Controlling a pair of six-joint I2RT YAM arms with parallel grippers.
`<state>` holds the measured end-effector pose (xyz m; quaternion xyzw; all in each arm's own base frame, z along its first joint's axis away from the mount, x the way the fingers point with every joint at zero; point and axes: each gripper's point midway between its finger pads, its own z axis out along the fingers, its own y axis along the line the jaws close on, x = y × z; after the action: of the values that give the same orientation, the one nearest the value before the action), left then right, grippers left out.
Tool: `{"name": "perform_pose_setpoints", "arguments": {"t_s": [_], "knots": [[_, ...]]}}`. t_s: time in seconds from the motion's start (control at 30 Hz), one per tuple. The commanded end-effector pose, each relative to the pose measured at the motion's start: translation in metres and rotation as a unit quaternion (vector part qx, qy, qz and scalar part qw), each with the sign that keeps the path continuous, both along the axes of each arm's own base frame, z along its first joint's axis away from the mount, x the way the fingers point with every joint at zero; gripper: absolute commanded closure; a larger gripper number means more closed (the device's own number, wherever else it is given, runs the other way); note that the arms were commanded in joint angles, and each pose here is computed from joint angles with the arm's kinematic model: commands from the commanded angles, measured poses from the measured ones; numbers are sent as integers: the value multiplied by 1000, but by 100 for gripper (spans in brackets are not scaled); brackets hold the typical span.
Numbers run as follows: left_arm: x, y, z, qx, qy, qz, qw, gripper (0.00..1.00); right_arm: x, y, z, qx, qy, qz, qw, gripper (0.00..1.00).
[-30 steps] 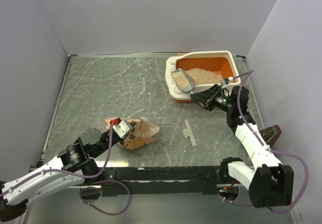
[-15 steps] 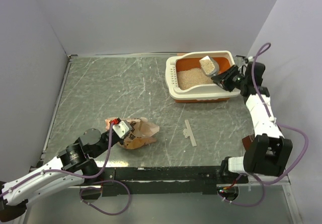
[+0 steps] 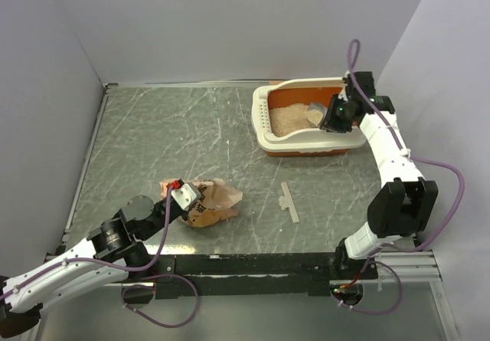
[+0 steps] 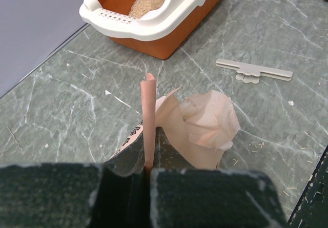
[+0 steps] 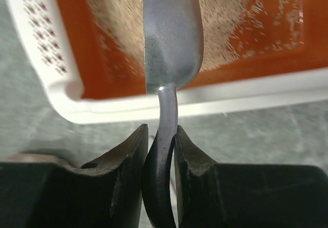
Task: Fill the litter box with clean litter
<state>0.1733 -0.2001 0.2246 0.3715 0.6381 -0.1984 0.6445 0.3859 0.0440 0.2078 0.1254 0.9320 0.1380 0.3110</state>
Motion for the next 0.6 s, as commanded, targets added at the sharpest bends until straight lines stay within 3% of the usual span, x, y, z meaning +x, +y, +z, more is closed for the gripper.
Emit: {"name": "perform_pose_setpoints", "arguments": {"t_s": [0.0, 0.2, 0.33, 0.47, 0.57], "knots": [[1, 2, 27, -43, -11, 11, 999, 99, -6, -19, 29, -176, -4, 16, 984, 100], [1, 1, 24, -38, -6, 10, 999, 99, -8, -19, 50, -338, -6, 34, 940, 100], [1, 1, 24, -36, -7, 11, 999, 99, -11, -39, 72, -485, 4, 11, 875, 100], [2, 1, 22, -32, -4, 12, 999, 99, -14, -32, 89, -548, -17, 11, 836, 100], [2, 0, 19, -29, -2, 12, 1000, 99, -19, -17, 103, -553, -46, 15, 832, 100]]}}
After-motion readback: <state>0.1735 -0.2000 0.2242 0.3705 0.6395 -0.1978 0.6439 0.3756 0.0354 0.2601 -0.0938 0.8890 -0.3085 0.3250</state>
